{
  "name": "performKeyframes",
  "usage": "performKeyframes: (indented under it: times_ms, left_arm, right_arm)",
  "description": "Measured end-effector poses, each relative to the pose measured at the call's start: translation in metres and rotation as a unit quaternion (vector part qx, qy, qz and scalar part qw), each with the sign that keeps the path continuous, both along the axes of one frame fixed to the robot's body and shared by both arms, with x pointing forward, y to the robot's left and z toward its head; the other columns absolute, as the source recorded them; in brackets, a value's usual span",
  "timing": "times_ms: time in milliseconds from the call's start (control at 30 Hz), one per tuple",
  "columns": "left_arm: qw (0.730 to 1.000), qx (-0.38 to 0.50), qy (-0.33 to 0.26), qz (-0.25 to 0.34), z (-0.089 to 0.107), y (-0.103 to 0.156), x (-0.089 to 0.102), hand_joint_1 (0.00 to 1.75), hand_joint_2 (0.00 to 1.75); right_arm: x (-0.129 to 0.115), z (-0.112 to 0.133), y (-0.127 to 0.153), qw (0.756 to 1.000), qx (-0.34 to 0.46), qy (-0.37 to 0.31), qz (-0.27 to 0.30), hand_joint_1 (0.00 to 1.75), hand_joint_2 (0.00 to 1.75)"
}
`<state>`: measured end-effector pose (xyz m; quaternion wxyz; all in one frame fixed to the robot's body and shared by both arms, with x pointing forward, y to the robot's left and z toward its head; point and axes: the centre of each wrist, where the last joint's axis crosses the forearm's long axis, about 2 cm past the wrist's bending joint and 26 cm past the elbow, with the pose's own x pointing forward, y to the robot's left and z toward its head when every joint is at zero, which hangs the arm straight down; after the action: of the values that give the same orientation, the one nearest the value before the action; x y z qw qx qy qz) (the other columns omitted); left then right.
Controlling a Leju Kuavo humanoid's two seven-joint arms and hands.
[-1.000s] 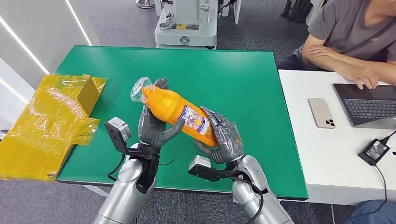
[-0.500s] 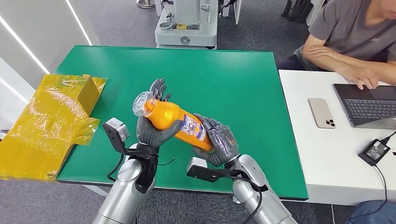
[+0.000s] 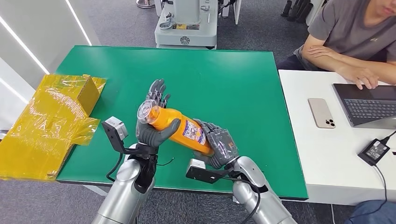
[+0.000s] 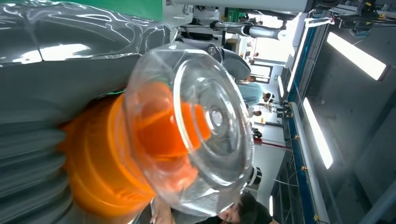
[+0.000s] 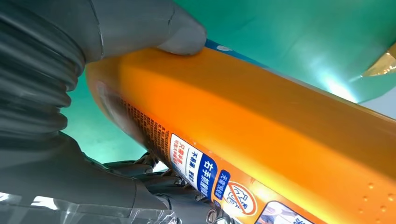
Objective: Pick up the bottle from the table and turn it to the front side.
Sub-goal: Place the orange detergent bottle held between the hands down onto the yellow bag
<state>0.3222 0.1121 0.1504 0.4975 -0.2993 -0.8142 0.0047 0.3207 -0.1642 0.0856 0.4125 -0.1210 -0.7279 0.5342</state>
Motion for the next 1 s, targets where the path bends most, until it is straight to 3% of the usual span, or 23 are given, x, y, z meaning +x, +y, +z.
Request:
performKeyframes:
  times_ms: [633,733,767,867,1000]
  left_arm:
    - [1.000,-0.009,-0.014,-0.023,0.000,-0.001,0.000,1.75,1.75]
    - [1.000,-0.010,-0.014,-0.021,0.001,-0.001,0.000,1.75,1.75]
    - [1.000,-0.011,-0.014,-0.020,0.001,-0.001,0.000,1.75,1.75]
    - [1.000,-0.014,-0.014,-0.019,0.002,-0.002,0.000,1.75,1.75]
    - [1.000,-0.016,-0.010,-0.013,0.001,-0.002,0.000,1.75,1.75]
  right_arm:
    - [-0.002,0.000,0.000,1.000,0.011,-0.016,-0.020,1.71,1.75]
    - [-0.004,0.002,0.003,0.999,0.023,-0.022,-0.037,1.31,1.75]
    - [-0.006,0.003,0.004,0.998,0.030,-0.022,-0.043,0.91,1.75]
    - [-0.011,0.005,0.008,0.997,0.050,-0.017,-0.058,0.00,1.75]
    - [-0.016,0.013,0.014,0.994,0.086,-0.023,-0.064,0.00,1.75]
